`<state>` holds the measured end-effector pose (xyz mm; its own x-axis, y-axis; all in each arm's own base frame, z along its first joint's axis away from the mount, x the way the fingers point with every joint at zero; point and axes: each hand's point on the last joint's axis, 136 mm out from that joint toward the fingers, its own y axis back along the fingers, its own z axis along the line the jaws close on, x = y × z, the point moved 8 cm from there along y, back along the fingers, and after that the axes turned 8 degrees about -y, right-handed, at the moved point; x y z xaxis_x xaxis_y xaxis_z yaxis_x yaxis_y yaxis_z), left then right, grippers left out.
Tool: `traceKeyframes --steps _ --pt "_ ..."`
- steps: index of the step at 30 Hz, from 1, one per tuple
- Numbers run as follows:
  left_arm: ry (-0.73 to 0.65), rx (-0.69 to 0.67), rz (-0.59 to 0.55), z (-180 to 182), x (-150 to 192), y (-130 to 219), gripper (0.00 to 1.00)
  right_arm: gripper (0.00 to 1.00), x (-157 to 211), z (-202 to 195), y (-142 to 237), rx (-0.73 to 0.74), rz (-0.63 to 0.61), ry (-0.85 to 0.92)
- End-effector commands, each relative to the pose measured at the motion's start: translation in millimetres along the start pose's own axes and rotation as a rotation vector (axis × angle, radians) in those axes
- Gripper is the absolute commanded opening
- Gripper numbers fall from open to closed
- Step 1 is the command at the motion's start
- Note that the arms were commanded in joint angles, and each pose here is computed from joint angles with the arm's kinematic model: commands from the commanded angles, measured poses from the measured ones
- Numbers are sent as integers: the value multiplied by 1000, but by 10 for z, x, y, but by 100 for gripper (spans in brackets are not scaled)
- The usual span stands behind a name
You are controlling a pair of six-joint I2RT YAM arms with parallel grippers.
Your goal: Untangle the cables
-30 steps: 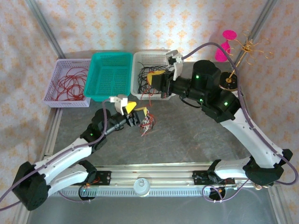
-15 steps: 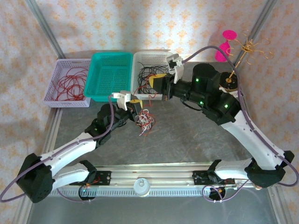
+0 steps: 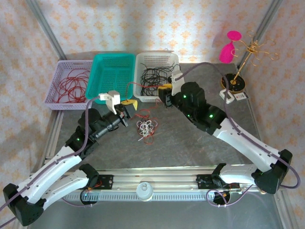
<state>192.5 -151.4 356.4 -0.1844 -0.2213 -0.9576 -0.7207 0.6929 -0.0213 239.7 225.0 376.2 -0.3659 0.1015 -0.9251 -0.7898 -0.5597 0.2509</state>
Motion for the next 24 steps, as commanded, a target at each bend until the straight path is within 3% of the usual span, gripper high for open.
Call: traceKeyframes --steps 1,9,14,20,22,24 --pt "-7 94 28 -168 -180 69 0 35 -158 -22 7 37 -171 -54" --pt "26 40 33 -221 -500 95 0 48 251 -326 -164 168 -268 -298" --pt "40 8 55 -245 -649 101 0 54 598 -641 -298 357 -192 -371" --pt "9 -6 41 -330 -941 187 0 58 1071 -1104 -243 468 -124 -449" --pt "4 -2 36 -363 -1032 199 0 59 1087 -1140 -199 466 -109 -453" --pt "2 17 37 -402 -1109 195 0 61 1005 -1033 -142 370 -72 -419"
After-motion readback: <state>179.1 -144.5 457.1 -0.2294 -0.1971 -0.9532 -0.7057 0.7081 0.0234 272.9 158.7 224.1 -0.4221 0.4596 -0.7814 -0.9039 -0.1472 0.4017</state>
